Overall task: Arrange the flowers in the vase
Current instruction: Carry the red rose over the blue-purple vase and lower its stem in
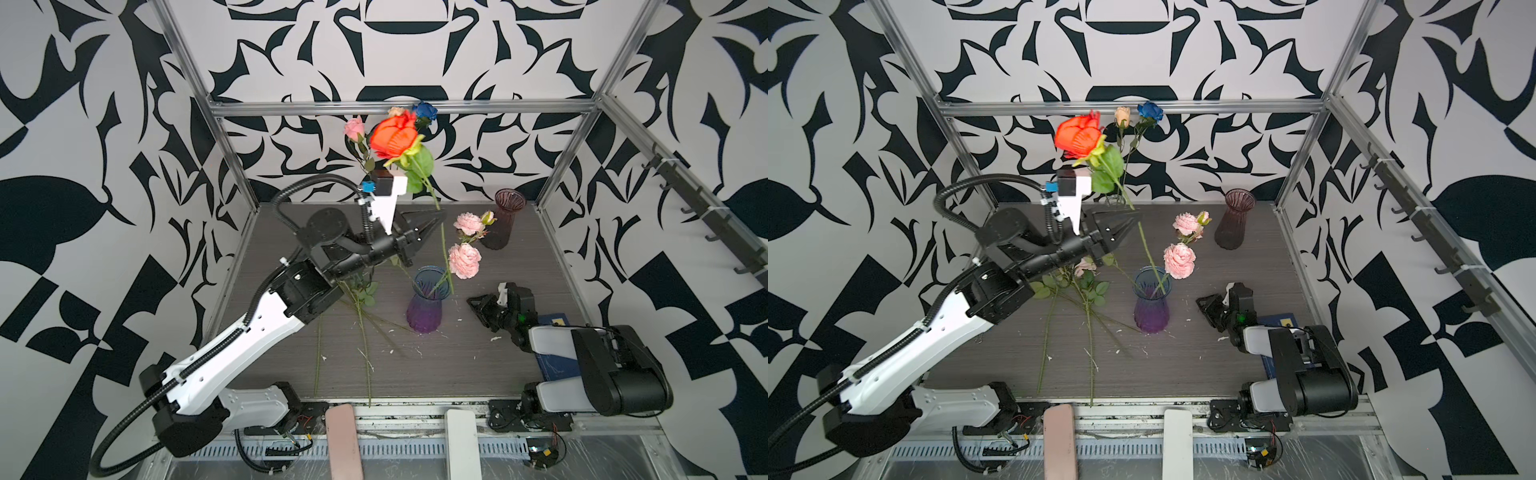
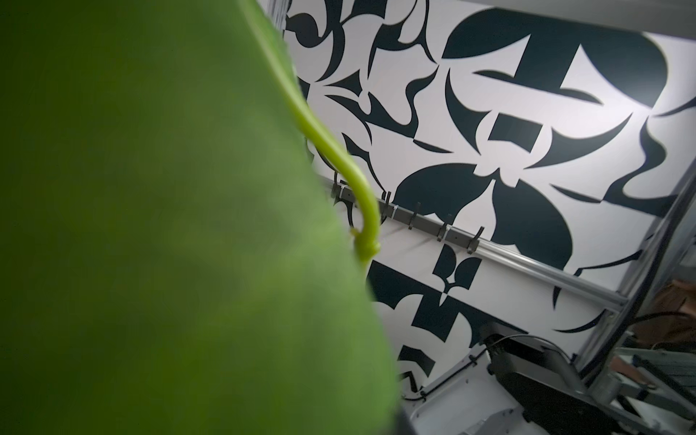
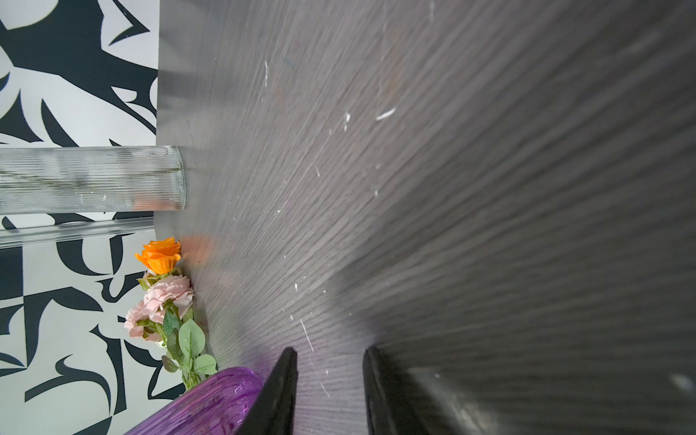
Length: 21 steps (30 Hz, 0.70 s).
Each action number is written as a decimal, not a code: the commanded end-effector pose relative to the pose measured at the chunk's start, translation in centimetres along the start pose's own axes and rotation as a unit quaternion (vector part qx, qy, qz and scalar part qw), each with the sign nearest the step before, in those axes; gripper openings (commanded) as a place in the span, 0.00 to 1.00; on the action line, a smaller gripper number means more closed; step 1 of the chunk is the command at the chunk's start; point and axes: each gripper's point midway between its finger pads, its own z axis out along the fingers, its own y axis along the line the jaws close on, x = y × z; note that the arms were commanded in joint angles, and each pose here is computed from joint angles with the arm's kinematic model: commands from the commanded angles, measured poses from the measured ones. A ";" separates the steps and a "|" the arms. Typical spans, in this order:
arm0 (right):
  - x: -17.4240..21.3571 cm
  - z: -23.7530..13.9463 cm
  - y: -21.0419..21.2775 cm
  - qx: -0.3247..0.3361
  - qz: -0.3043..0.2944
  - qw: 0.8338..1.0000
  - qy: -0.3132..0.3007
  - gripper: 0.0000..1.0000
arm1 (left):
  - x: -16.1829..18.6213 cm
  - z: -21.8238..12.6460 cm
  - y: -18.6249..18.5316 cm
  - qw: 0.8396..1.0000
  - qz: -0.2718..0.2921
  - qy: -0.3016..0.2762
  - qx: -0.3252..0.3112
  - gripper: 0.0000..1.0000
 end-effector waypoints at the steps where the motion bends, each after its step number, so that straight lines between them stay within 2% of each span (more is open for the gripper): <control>1: 2.6 -0.5 -5.2 0.091 0.034 0.995 0.036 0.34 | -0.1 0.6 0.6 0.987 0.145 0.004 -0.067 0.00; 2: 2.7 -0.5 -5.3 0.091 0.035 0.995 0.037 0.34 | 1.6 1.6 1.3 0.985 0.154 0.025 -0.078 0.00; 6: 2.5 -0.5 -5.1 0.087 0.035 0.995 0.037 0.34 | 4.0 2.3 3.2 0.979 0.157 0.051 -0.117 0.00; 12: 2.5 -0.4 -5.0 0.082 0.038 0.995 0.042 0.34 | 7.2 2.9 4.6 0.978 0.153 0.068 -0.129 0.00; 17: 2.4 -0.3 -5.1 0.079 0.042 0.995 0.044 0.34 | 9.6 3.1 5.8 0.976 0.125 0.095 -0.148 0.00; 21: 2.3 -0.3 -5.1 0.079 0.043 0.995 0.043 0.34 | 11.5 2.5 6.7 0.975 0.082 0.118 -0.171 0.00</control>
